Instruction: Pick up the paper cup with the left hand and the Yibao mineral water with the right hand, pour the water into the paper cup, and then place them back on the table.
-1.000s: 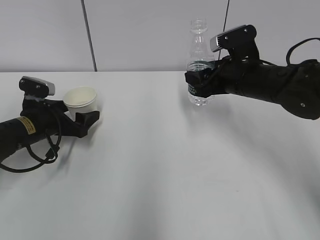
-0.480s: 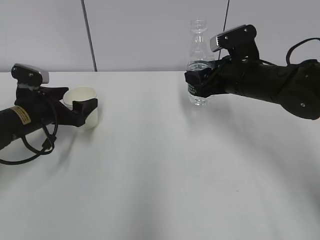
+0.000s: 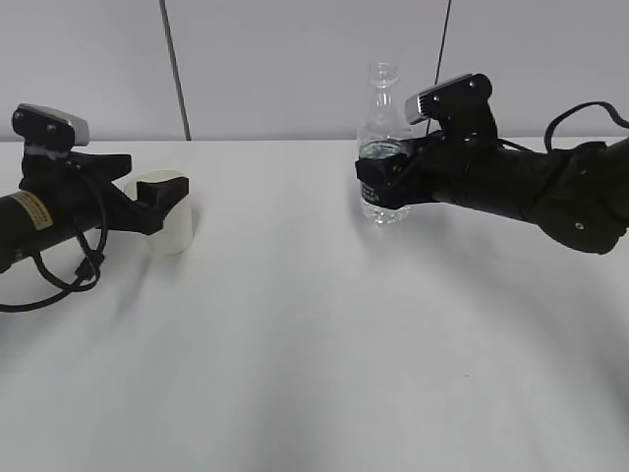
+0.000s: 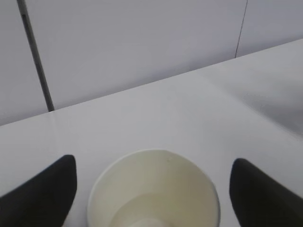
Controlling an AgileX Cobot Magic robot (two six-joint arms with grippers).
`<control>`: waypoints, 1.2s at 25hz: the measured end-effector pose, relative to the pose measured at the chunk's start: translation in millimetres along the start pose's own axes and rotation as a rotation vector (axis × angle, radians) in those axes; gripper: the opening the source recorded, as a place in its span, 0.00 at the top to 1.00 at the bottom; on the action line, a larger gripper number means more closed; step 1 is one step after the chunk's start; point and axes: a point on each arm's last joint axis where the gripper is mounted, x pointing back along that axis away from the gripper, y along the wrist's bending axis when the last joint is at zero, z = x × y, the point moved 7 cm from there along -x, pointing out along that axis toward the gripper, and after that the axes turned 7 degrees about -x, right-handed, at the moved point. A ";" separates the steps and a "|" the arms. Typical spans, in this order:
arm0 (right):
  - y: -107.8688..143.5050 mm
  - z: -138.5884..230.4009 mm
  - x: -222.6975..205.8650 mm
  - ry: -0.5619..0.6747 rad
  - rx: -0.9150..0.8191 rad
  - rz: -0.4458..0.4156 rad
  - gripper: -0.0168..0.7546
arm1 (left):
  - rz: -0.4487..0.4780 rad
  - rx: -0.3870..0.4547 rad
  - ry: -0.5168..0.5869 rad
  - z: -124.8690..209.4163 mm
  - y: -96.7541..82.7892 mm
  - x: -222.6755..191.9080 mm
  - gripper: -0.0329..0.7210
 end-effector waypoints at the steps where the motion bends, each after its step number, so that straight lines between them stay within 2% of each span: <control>1: 0.7 -0.9 -0.5 -0.011 -0.003 -0.005 0.35 | -0.001 0.000 0.004 0.1 -0.1 0.5 0.17; 7: 0.6 -1.1 -4.3 -0.064 -0.040 -0.021 0.35 | -0.002 -0.005 0.025 0.6 -0.2 2.6 0.17; 19: -27.0 27.9 -11.8 -0.054 -0.102 0.016 0.35 | -0.002 -0.004 0.028 1.1 -0.2 2.7 0.17; 25: -26.5 44.6 -18.0 -0.039 -0.095 0.004 0.35 | -0.002 -0.004 0.028 1.1 -0.2 2.7 0.17; 30: -27.7 42.8 -18.0 -0.051 -0.066 0.011 0.35 | -0.002 -0.004 0.028 1.1 -0.2 2.7 0.17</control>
